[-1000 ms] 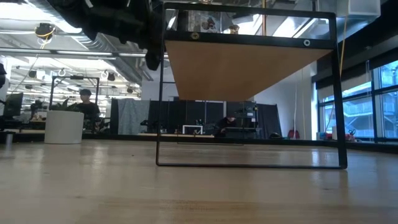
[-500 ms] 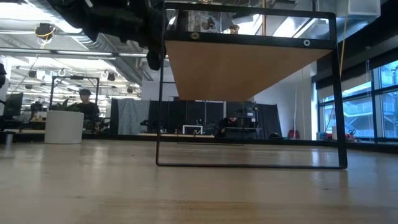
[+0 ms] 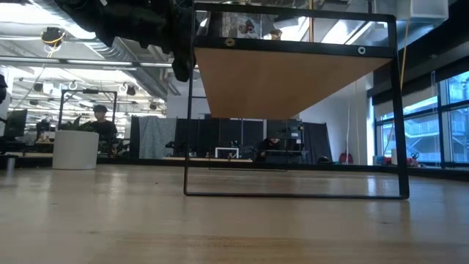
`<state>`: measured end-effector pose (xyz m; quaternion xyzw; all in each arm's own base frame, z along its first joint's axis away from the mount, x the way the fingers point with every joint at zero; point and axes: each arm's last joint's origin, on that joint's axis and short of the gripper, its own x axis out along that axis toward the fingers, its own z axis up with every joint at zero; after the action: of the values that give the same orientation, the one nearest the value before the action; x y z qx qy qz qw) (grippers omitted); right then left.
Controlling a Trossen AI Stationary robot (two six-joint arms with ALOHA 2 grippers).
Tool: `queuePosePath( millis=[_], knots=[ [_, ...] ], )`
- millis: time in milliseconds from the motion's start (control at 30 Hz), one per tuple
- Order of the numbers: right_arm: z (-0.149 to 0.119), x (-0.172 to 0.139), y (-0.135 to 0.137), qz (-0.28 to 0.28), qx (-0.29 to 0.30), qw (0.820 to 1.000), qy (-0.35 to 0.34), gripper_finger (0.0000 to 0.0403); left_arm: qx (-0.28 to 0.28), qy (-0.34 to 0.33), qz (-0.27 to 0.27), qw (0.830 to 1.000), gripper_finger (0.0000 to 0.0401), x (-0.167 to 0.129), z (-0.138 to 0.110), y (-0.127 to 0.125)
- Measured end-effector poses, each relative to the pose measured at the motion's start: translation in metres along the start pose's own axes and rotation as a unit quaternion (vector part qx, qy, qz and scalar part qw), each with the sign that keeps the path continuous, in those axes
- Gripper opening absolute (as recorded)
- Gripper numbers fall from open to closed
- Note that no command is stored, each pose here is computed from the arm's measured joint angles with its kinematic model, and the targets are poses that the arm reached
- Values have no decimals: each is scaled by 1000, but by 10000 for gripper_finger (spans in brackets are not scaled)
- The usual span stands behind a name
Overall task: Pick & Place candle stick holders
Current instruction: Put the brown scented candle on the shelf, then adjust the shelf
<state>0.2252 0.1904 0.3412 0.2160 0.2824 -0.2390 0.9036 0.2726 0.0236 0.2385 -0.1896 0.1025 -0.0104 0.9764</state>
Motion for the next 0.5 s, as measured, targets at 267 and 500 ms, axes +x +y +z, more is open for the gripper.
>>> queuePosePath(
  millis=[267,500],
  knots=[
    [0,0,0,0,-1,1000,-1,130,-4,5,-14,1000,1,0,0,-1],
    [-1,0,-1,1,-5,1000,16,130,-12,-36,83,996,1,-4,5,3]
  ],
)
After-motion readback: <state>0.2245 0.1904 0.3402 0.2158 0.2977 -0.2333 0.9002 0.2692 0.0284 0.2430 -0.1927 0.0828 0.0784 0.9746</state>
